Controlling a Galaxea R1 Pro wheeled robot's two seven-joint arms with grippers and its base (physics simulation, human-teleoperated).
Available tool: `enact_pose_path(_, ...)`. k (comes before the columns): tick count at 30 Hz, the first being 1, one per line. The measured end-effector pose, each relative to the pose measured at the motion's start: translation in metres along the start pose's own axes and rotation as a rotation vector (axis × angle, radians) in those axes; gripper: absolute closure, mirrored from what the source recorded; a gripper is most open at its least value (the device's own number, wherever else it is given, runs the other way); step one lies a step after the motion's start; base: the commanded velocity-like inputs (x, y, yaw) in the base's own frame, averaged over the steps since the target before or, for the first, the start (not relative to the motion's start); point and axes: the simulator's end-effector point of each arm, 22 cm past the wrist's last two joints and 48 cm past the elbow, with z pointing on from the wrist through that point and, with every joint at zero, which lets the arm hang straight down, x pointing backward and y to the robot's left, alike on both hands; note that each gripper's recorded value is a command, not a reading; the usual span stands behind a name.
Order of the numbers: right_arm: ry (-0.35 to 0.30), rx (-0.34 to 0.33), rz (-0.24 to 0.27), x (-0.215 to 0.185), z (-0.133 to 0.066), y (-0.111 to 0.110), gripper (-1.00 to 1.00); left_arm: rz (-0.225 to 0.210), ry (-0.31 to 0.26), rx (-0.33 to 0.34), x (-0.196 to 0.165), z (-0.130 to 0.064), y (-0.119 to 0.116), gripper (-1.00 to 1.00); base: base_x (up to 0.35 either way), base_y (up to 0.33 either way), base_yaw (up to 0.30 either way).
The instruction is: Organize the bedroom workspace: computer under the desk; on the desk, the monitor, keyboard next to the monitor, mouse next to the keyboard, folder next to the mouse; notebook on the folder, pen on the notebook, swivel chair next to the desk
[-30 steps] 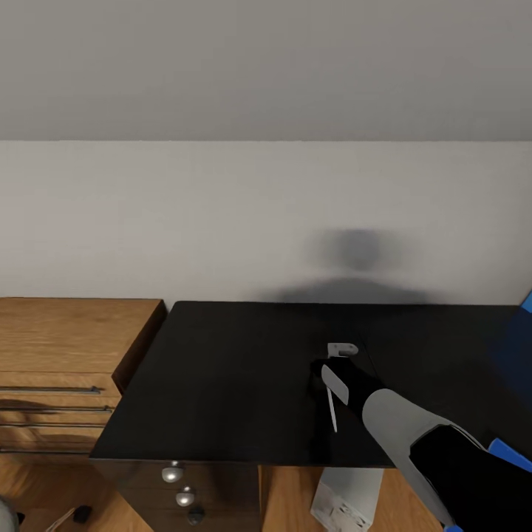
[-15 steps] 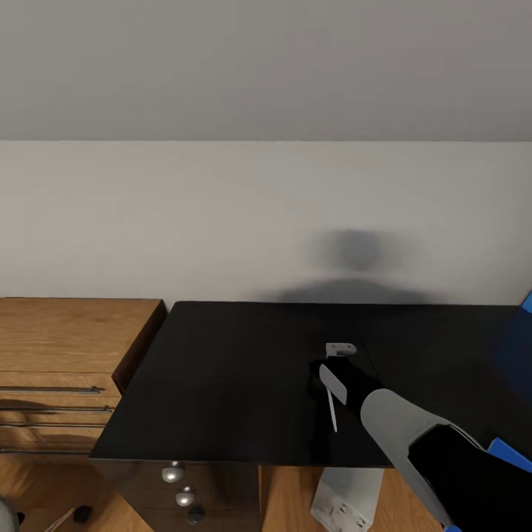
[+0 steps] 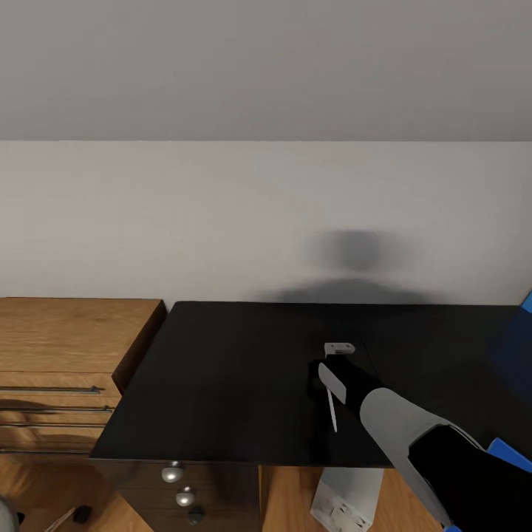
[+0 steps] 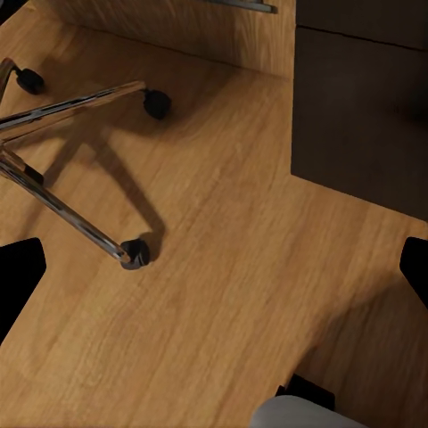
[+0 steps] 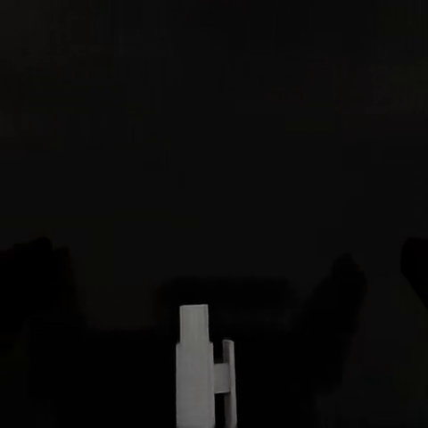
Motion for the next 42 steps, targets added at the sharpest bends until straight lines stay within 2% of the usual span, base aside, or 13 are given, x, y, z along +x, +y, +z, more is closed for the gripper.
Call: enact_pose_path(42,0.042,-0.023,-0.019,0.006,-0.005,0.014,-1.0,-0.003,-0.001,0.003,0.0,-0.001,-0.003,-1.0,0.0,0.0,0.0)
